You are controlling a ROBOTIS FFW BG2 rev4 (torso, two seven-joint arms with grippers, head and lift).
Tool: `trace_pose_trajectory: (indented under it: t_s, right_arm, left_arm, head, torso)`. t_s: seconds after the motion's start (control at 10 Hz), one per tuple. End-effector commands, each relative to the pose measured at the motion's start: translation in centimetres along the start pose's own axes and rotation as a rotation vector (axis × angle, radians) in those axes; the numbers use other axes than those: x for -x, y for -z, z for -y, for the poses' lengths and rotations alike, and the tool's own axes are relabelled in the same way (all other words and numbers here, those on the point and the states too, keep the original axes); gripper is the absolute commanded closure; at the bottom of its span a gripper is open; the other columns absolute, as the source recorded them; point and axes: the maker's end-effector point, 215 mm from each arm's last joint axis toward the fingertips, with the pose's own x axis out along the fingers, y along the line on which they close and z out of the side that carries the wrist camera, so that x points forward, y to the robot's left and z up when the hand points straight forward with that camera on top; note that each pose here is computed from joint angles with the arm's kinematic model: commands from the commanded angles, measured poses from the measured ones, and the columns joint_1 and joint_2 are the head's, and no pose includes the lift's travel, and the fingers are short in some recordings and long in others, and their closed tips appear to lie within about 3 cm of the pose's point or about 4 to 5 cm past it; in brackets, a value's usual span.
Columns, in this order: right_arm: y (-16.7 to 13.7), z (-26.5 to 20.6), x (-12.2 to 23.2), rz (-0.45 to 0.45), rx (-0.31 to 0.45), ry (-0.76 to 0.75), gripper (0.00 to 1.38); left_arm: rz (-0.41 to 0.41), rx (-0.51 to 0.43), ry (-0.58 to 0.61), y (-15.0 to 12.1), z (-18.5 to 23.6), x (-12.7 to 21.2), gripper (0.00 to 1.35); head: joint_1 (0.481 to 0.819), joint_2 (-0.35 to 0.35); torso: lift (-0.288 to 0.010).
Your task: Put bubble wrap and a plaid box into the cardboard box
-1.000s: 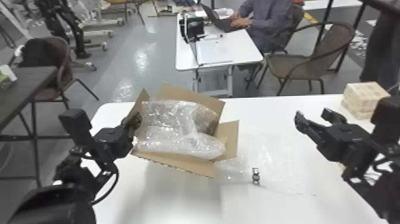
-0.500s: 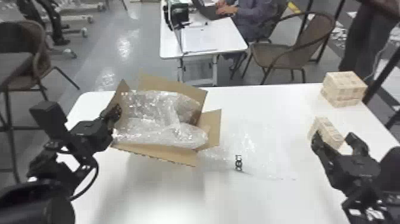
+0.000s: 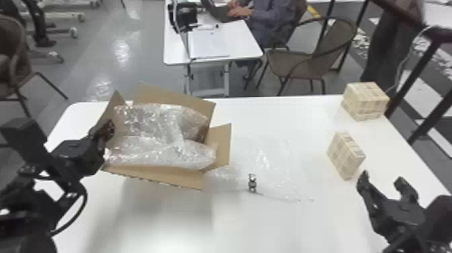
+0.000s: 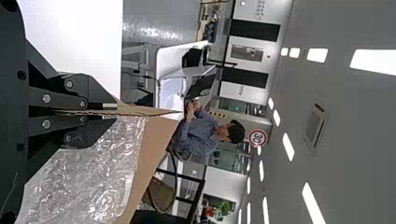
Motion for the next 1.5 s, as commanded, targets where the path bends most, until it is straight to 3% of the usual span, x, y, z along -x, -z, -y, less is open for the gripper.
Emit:
trace_pose_trajectory:
  t_s: [0.0,0.3,0.7,1.4]
  right_arm:
    - [1.1,2.2,0.2,-0.020,0.008,0.039,0.51]
    - [3.6,5.1,-1.3,-0.061,-0.032,0.017,0.51]
    - [3.4,3.8,-4.8,-0.061,-0.037,-0.110,0.51]
    - [4.8,2.9,-7.3,-0.125,-0.018,-0.198,0.51]
  left_arm:
    - [-0.003,0.001,-0.002,0.2,-0.1,0.1,1.21]
    - [0.000,0.002,-0.005,0.3,-0.1,0.3,1.21]
    - [-0.001,0.007,-0.005,0.5,0.1,0.3,1.21]
    - [0.002,0.007,0.001,0.4,0.5,0.0,1.21]
  head:
    - [0.695,-0.041]
    - [0.695,-0.079]
    - [0.695,-0.086]
    - [0.695,-0.084]
  torso:
    - [-0.108]
    - [-0.108]
    - [-0.108]
    - [-0.108]
